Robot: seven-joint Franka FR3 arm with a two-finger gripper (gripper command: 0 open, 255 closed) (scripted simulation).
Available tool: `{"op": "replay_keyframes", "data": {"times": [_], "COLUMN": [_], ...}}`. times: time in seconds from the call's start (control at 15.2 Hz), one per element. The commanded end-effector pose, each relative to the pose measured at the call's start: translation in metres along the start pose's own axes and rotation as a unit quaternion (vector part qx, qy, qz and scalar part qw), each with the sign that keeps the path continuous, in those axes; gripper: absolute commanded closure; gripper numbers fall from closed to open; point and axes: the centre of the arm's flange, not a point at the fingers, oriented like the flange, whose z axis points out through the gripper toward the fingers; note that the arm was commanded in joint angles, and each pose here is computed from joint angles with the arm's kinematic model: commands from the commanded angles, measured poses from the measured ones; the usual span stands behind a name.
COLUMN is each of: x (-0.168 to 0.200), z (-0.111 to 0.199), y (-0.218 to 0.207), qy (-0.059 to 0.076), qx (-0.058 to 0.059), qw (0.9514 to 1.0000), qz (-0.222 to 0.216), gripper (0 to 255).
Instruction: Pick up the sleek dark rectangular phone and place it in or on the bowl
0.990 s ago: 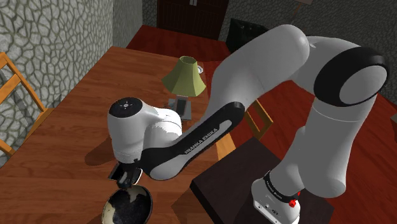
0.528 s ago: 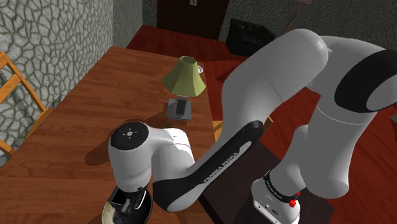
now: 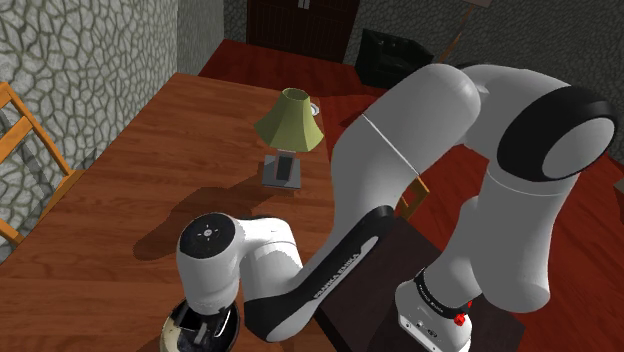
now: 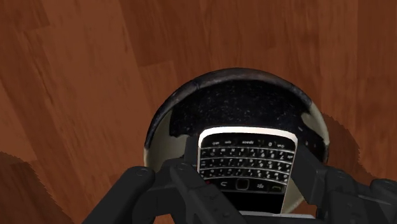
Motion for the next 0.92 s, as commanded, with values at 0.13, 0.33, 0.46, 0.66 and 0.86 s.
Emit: {"op": "replay_keyframes", "data": {"times": [0.13, 0.33, 0.46, 0.66, 0.86], "x": [0.001, 0.001, 0.001, 0.001, 0.001], "z": [0.020, 0.029, 0.029, 0.029, 0.029], "y": [0.000, 0.000, 0.000, 0.000, 0.000], "qy": [0.000, 0.000, 0.000, 0.000, 0.000], "qx": [0.000, 0.000, 0.000, 0.000, 0.000], "qw": [1.0000, 1.0000, 1.0000, 1.0000, 1.0000], "qz": [0.000, 0.000, 0.000, 0.000, 0.000], "gripper": [255, 255, 255, 255, 0]}}
